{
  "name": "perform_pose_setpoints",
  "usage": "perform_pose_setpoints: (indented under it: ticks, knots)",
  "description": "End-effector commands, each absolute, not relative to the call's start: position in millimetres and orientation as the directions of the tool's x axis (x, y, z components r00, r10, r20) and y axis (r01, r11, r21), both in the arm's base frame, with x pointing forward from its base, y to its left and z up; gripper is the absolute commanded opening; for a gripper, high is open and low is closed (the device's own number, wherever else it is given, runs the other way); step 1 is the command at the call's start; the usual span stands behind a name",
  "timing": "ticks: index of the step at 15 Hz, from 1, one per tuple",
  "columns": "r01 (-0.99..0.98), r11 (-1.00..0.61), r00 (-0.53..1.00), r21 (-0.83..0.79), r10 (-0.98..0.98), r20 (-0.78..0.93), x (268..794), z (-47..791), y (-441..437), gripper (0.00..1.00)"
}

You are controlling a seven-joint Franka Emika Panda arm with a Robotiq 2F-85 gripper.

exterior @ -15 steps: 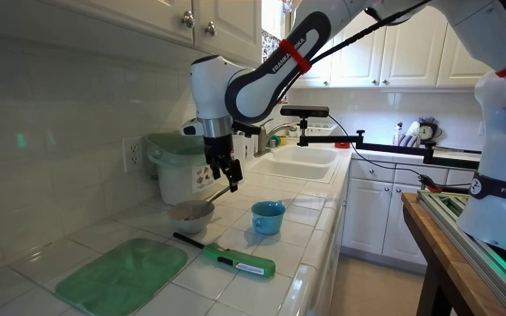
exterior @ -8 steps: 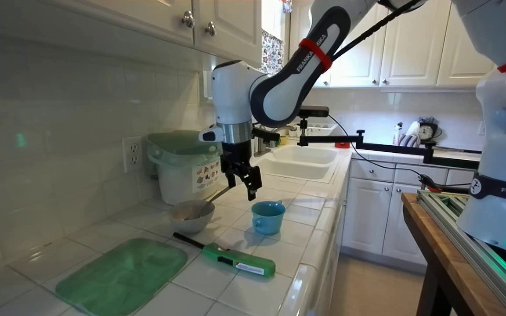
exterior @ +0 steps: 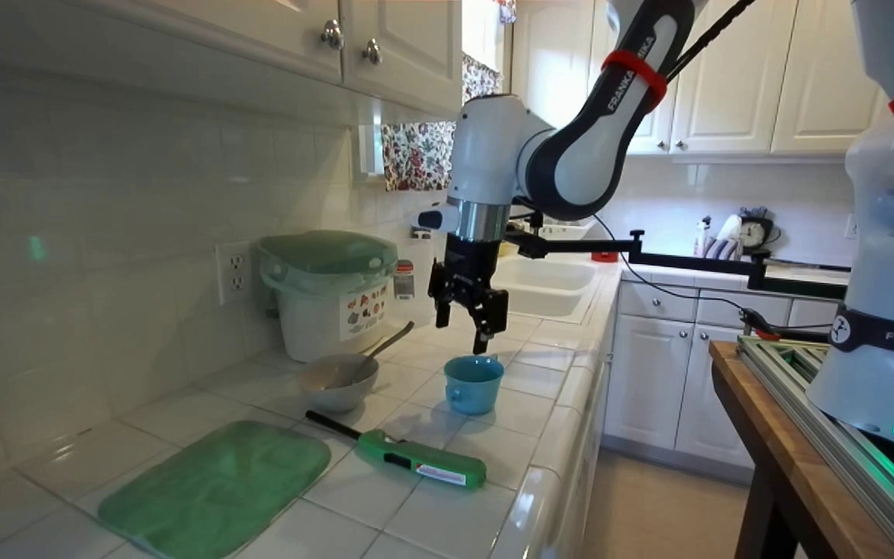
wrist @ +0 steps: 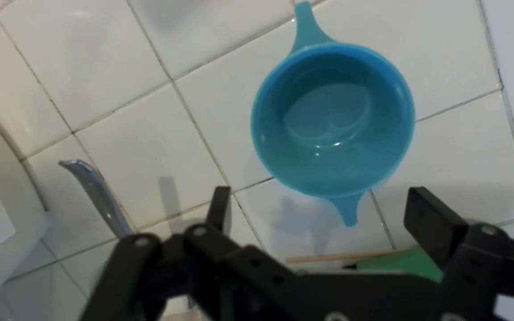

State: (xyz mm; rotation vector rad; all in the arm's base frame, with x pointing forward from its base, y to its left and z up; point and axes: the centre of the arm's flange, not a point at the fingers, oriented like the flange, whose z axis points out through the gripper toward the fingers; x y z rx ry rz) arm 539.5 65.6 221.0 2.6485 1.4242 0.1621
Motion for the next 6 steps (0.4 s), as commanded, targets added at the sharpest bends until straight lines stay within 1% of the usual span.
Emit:
perform_pose_setpoints:
  ticks: [1,6]
  knots:
    - [0.82,-0.547,0.549,0.168,0.835,0.037,537.3,222.6,65.0,1.0]
    - [0.82,-0.548,0.55,0.168,0.835,0.039,537.1,223.6,65.4,1.0]
